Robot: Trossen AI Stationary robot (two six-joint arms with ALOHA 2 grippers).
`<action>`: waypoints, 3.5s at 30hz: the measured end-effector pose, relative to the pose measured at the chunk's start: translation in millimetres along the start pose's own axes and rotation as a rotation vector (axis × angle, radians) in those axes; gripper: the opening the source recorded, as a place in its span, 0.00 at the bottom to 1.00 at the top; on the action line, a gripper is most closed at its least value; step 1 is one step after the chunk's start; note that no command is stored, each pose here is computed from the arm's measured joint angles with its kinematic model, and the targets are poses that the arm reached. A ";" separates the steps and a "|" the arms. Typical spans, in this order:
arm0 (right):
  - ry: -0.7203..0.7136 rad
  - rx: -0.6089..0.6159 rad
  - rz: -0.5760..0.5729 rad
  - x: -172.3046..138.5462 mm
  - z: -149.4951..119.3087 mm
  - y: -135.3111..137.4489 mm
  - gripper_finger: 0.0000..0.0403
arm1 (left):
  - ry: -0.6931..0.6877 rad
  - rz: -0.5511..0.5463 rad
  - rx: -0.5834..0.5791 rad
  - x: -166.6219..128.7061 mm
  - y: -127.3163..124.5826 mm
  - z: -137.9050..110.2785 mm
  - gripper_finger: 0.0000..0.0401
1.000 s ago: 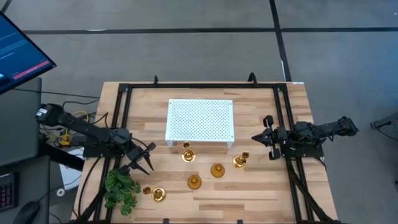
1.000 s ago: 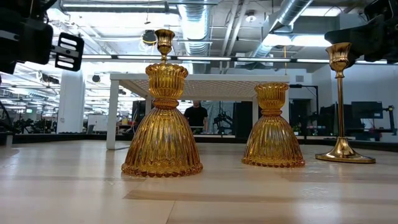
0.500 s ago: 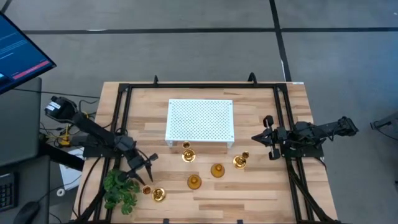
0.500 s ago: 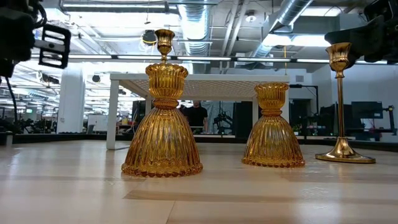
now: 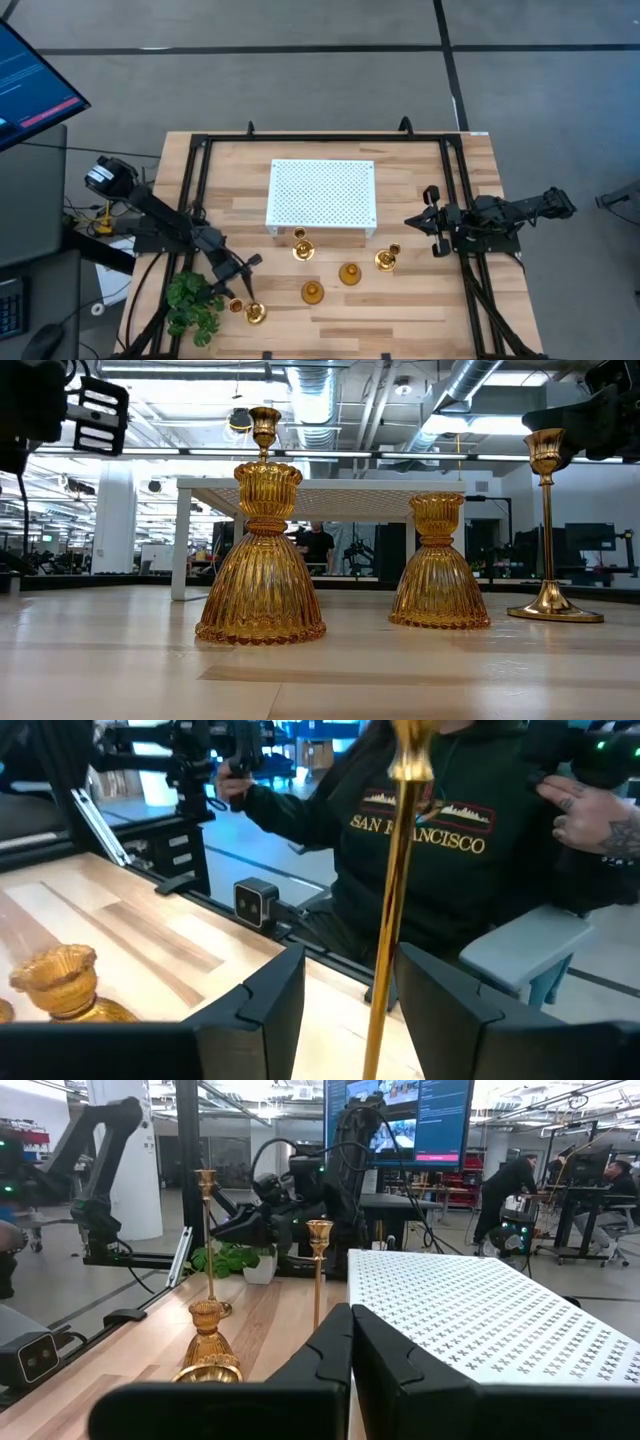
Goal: Pick & Place candle stick holders
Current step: Put the bottom gold candle holder on the shelf
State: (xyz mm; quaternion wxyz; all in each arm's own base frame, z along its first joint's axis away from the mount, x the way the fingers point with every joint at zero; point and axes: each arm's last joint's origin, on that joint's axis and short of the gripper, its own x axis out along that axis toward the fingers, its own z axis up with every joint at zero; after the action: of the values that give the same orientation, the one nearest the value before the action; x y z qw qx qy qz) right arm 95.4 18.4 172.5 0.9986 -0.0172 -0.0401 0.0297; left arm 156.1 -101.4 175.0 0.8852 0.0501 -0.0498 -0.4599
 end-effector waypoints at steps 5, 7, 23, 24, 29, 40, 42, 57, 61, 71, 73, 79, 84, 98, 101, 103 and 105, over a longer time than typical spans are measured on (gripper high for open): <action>0.011 -0.002 0.001 0.0 -1.1 0.1 0.00 | 0.027 -0.033 -0.016 15.2 0.7 -1.5 0.39; 0.022 -0.004 0.001 0.0 -2.3 0.1 0.00 | 0.033 -0.049 -0.020 20.7 -0.4 -1.7 0.38; 0.023 -0.004 0.002 0.0 -2.3 0.1 0.00 | 0.046 -0.075 -0.028 28.8 -2.5 -3.1 0.34; 0.023 -0.004 0.002 0.0 -2.3 0.1 0.00 | 0.045 -0.075 -0.028 28.8 -2.5 -3.1 0.32; 0.023 -0.004 0.002 0.0 -2.2 0.1 0.00 | 0.046 -0.075 -0.028 28.8 -2.5 -3.1 0.19; 0.023 -0.004 0.002 0.0 -2.3 0.1 0.00 | 0.049 -0.036 -0.026 28.0 0.5 -3.2 0.04; 0.023 -0.004 0.002 0.0 -2.3 0.1 0.00 | 0.054 0.014 -0.024 27.0 4.2 -3.6 0.06; 0.037 -0.007 0.002 -0.1 -3.7 0.2 0.00 | 0.058 0.377 -0.160 5.0 18.0 16.9 0.04; 0.037 -0.007 0.003 -0.1 -3.7 0.2 0.00 | 0.000 0.465 -0.194 -8.1 16.2 33.6 0.03; 0.037 -0.008 0.002 -0.1 -3.6 0.2 0.00 | -0.089 0.665 -0.204 -40.9 9.1 59.0 0.03; 0.037 -0.008 0.002 -0.1 -3.6 0.2 0.00 | -0.119 0.684 -0.201 -44.9 8.2 63.2 0.04; 0.037 -0.010 0.002 -0.1 -3.7 0.2 0.00 | -0.065 0.820 -0.206 -50.3 11.9 82.6 0.03; 0.036 -0.010 0.002 -0.1 -3.5 0.2 0.00 | 0.017 0.969 -0.106 -52.5 18.8 114.0 0.04; 0.037 -0.014 0.002 -0.1 -3.7 0.2 0.00 | 0.125 1.347 0.197 -69.1 35.1 195.4 0.04; 0.037 -0.018 0.002 -0.1 -3.7 0.2 0.00 | 0.092 1.330 0.218 -73.0 40.7 199.9 0.04; 0.037 -0.017 0.002 -0.1 -3.6 0.2 0.00 | 0.091 1.324 0.236 -73.9 47.0 199.4 0.04; 0.036 -0.017 0.002 -0.1 -3.5 0.2 0.00 | 0.104 1.324 0.253 -73.4 56.4 196.9 0.03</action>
State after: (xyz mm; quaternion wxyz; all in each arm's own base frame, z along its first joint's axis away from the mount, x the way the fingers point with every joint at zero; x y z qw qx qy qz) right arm 95.6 18.5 169.0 0.9989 -0.0265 -0.0223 0.0301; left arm 133.2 -17.4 374.4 0.9688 0.1344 -0.0808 0.1918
